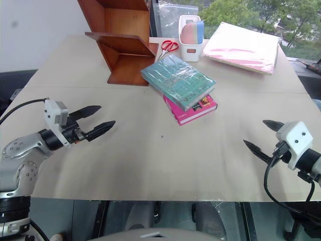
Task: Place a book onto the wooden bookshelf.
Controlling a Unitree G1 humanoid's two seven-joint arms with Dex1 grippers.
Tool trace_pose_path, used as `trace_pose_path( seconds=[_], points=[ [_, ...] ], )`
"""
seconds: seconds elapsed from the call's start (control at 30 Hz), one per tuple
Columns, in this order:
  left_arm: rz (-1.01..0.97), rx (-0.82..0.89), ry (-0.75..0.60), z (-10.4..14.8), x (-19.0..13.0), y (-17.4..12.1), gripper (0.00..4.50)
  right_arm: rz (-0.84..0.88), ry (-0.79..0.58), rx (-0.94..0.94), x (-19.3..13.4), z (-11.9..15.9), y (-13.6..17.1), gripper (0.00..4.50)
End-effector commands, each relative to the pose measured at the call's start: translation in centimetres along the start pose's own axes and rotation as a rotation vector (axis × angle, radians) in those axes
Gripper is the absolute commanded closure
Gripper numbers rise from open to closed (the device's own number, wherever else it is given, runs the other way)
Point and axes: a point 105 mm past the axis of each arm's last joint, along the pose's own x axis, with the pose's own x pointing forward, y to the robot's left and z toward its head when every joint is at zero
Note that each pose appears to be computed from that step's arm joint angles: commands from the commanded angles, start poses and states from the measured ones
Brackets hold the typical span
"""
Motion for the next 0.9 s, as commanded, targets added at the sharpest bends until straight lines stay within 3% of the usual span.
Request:
trace_pose_path(
  seconds=[0.03,0.1,0.27,0.37,0.53,0.67,0.8,0.9],
  points=[
    [-0.011,0.032,-0.040,1.3,0.0,0.1,0.02,-0.014,-0.044,-0.029,0.4,1.7,-0.7,0.26],
    [-0.033,0.024,-0.062,1.6,0.4,-0.4,0.00,-0.010,-0.069,-0.020,1.4,2.5,-0.6,0.82],
    [-0.043,0.031,-0.076,1.9,0.7,-0.6,0.00,0.006,-0.100,-0.015,2.8,3.4,-0.6,3.32],
    [-0.047,0.036,-0.086,2.1,0.9,-0.7,0.00,0.002,-0.124,-0.011,4.0,4.0,-0.7,4.44],
    [-0.088,0.051,-0.110,2.7,1.3,-1.4,0.00,0.046,-0.158,0.025,6.7,5.2,-0.2,4.44],
    [-0.097,0.034,-0.130,2.9,2.1,-1.7,0.00,0.034,-0.081,-0.014,9.8,5.0,0.1,4.44],
    [-0.062,-0.026,-0.152,2.8,3.8,-1.8,0.00,0.086,-0.218,-0.064,11.7,7.1,1.0,4.44],
    [-0.068,-0.027,-0.152,2.6,4.2,-2.2,0.00,0.056,-0.212,-0.039,12.8,7.2,0.6,4.44]
  ],
)
